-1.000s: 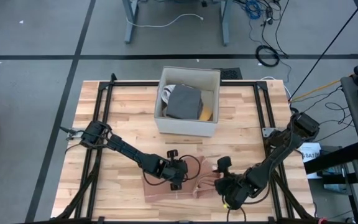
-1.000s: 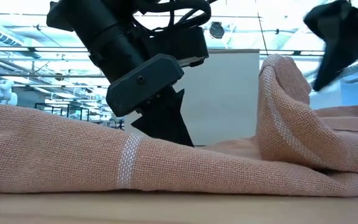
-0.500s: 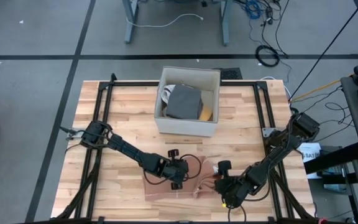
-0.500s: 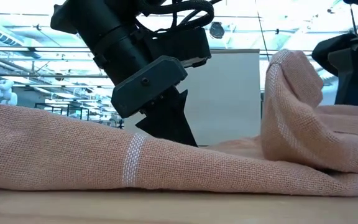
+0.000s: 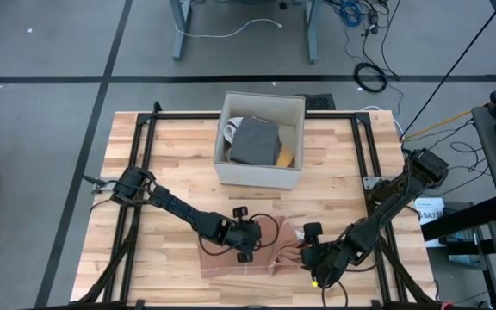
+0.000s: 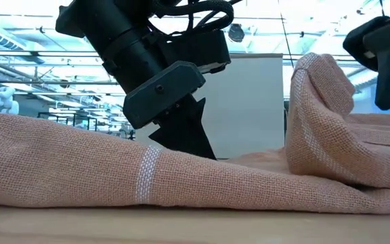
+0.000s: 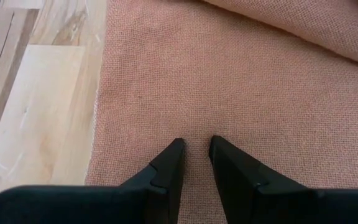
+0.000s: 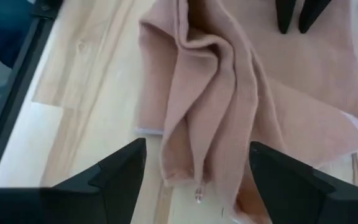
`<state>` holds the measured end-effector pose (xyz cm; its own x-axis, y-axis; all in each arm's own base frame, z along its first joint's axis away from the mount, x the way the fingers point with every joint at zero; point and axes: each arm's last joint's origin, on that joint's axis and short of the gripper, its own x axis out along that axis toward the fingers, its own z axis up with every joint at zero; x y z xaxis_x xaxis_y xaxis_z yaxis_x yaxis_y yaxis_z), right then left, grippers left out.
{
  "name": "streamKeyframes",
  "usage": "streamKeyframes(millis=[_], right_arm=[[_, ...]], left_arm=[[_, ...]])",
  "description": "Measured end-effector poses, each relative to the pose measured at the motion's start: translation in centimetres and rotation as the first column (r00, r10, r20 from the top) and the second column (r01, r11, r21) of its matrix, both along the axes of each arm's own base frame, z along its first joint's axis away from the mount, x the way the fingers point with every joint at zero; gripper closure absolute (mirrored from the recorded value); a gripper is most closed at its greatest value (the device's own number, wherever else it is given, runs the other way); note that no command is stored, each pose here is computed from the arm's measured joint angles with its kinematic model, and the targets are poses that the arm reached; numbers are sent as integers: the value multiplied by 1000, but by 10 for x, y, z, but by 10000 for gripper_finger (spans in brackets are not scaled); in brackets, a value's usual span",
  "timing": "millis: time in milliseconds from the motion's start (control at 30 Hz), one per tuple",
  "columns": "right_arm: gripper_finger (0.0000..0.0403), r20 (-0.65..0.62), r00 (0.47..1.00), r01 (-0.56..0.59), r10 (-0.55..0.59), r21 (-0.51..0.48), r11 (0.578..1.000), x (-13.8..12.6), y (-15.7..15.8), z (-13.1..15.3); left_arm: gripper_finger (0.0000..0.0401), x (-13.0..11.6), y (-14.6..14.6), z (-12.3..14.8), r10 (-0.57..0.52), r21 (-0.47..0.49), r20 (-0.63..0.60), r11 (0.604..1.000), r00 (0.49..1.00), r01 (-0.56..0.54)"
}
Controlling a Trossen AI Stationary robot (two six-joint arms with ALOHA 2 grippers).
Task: Fold towel
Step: Fold the brown towel with white checkered lines
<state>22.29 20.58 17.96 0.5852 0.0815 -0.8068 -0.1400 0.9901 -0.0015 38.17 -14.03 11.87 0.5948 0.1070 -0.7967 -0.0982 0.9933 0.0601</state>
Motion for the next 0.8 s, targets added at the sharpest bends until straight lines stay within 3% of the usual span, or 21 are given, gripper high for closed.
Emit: streamKeyframes(millis=[267,567,800], right_arm=[[131,-22,999,42,-43,-54,998,4,2,-18],[131,18,1000,25,-25,13,1000,8,14,-24],[131,34,998,47,-47,-3,999,7,14,-24]], left_arm=[[309,1,0,0,-1,-2,7,1000,1000,1],[309,1,0,0,-1,-2,7,1000,1000,1],[309,1,2,0,0,-4,5,1000,1000,0]])
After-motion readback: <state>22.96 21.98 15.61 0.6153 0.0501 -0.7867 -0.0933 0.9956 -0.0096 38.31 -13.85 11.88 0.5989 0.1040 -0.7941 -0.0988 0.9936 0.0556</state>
